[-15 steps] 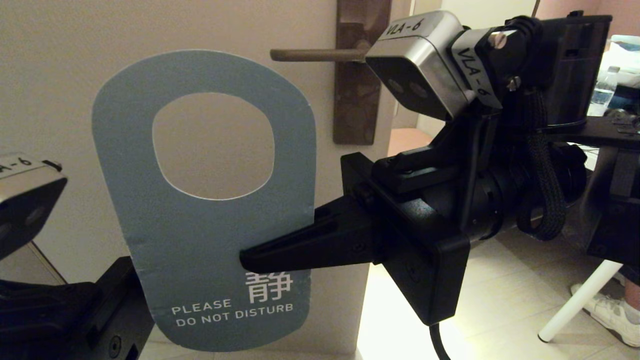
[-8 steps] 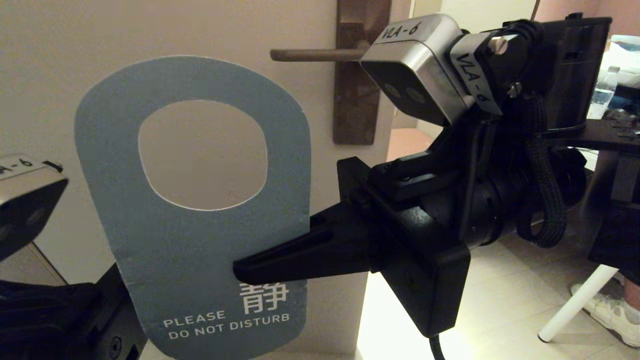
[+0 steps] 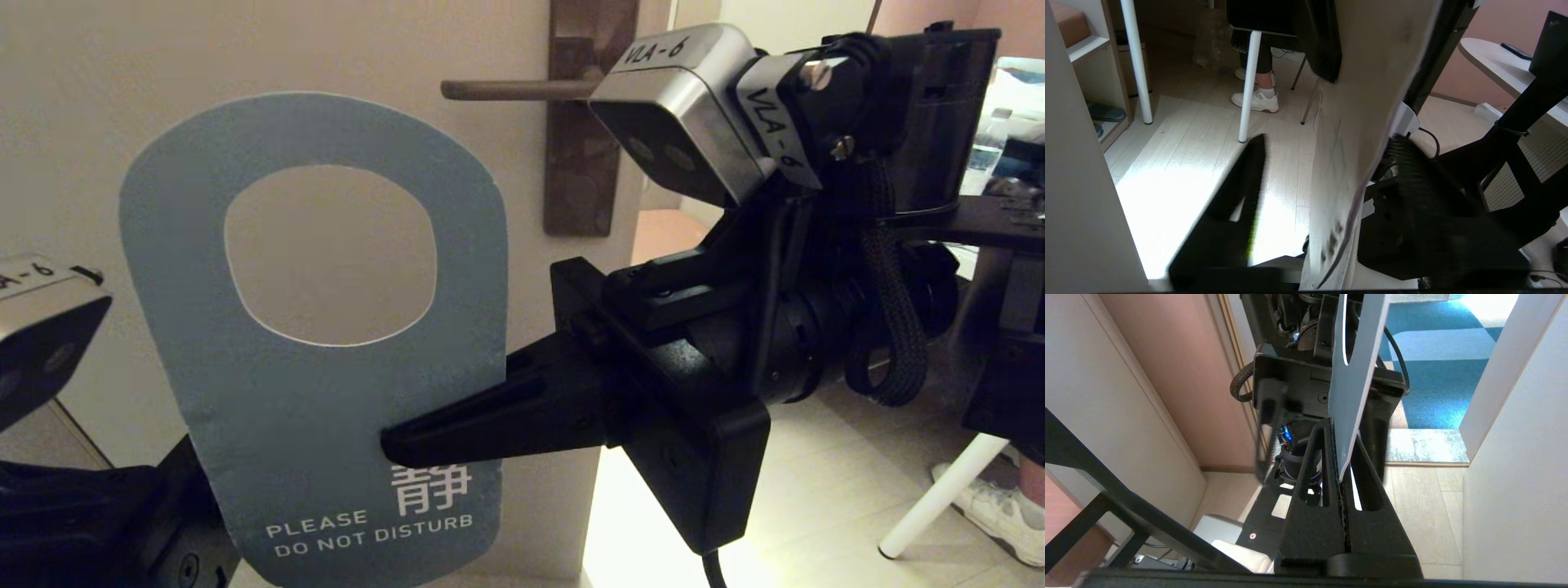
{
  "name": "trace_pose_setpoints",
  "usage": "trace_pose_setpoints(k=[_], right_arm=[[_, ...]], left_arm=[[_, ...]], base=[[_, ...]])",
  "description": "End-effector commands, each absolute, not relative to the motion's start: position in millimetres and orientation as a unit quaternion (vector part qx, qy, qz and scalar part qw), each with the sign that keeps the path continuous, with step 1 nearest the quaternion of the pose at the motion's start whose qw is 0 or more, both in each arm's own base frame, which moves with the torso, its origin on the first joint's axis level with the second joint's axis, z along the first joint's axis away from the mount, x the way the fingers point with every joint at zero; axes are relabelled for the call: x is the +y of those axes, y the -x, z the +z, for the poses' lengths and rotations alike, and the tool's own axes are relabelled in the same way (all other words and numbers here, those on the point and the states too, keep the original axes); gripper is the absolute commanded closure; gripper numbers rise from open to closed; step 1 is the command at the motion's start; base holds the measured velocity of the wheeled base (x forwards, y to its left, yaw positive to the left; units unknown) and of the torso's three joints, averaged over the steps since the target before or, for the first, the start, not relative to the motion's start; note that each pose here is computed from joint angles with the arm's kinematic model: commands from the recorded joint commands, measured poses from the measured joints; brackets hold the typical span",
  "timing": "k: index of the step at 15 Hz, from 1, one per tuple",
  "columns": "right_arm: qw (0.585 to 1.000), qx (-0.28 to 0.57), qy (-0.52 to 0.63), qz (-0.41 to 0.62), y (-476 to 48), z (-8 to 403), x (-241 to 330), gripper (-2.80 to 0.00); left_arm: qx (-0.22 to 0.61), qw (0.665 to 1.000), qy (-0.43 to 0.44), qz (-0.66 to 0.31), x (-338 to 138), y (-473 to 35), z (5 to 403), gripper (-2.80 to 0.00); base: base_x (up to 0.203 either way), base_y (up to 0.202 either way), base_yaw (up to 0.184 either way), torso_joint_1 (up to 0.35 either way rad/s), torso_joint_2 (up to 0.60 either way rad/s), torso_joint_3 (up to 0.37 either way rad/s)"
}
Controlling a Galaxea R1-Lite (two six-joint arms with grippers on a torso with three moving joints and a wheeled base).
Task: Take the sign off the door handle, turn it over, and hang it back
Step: Hand it to the other hand
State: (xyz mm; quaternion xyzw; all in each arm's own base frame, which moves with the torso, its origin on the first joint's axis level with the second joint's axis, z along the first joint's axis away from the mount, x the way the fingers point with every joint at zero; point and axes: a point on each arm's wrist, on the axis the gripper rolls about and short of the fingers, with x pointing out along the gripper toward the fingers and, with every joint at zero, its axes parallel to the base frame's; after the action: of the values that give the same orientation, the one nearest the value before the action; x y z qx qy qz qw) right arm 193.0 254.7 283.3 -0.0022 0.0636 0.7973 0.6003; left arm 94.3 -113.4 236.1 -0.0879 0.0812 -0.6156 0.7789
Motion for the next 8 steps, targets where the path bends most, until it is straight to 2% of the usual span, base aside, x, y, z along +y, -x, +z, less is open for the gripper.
trace_pose_setpoints(k=[1,8], right_arm=[[0.598,0.064,0.003,0.799,-192.8,281.9,254.6,0.0],[0.597,0.07,0.003,0.799,-192.6,278.5,254.4,0.0]], left_arm=[[0.08,0.778,0.089,-0.617,-113.4,-94.3,236.4,0.0],[0.081,0.779,0.089,-0.616,-113.0,-94.1,235.7,0.0]], base=[[0.0,0.0,0.0,0.0,0.0,0.0],[0.0,0.0,0.0,0.0,0.0,0.0]])
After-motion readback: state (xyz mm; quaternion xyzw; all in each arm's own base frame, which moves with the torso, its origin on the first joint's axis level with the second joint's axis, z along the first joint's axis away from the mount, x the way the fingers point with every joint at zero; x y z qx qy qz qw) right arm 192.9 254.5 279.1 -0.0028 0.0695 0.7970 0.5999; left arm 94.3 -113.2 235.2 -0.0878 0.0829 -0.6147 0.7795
